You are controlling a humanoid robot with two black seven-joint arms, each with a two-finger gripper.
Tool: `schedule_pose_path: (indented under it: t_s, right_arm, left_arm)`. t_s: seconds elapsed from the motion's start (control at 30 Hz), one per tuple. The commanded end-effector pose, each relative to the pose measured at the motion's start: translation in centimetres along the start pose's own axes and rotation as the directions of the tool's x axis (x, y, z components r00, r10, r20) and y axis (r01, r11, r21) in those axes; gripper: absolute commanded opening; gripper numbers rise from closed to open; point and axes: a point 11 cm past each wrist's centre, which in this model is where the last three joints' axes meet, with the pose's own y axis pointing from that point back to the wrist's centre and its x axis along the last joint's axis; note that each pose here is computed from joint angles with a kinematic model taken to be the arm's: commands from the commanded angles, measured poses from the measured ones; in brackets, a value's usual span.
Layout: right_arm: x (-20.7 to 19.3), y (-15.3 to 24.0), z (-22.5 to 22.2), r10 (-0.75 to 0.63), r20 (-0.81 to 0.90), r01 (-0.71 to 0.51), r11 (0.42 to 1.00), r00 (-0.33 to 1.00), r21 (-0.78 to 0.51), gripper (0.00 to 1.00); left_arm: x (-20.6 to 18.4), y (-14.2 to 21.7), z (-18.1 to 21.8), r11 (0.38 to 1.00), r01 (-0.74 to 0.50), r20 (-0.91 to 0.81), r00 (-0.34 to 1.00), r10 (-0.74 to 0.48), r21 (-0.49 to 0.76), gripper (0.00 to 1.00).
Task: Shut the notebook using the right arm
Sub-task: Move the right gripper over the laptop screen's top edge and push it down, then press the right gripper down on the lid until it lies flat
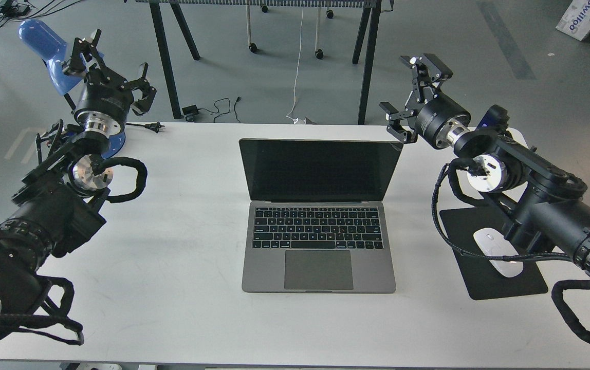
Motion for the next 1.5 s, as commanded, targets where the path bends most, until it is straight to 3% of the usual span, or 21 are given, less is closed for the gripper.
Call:
schedule_pose_path:
  t_s: [0.0,0.3,0.77,1.1,1.47]
  right_arm:
    - [-1.5,0.1,0.7,-0.048,0.007,0.048,0.999,0.999,-0.025,1.00]
    - [-3.5,2.4,3.4,-0.135,0.053,0.139,0.988,0.989,-0.072,1.00]
    - [0.8,8.0,3.9,-0.085,0.023,0.087,0.989,0.996,-0.120,1.00]
    - [0.3,9.1,6.9,-0.100,0.014,0.101,0.980,0.995,-0.173,1.00]
    - [-0.9,10.9,12.2,-0.155,-0.026,0.138,0.936,0.988,-0.325,1.00]
  left_arm:
    - [0.0,0.0,0.0,1.000,0.000,0.000,1.000,0.000,0.000,1.00]
    - [0.1,0.0,0.1,1.000,-0.001,0.001,1.000,0.001,-0.001,1.00]
    - [0.0,0.0,0.0,1.000,0.000,0.000,1.000,0.000,0.000,1.00]
    - [0.0,0.0,-0.1,1.000,0.000,-0.001,1.000,0.000,0.001,1.00]
    - [0.1,0.1,0.0,1.000,-0.001,0.000,1.000,0.001,0.001,1.00]
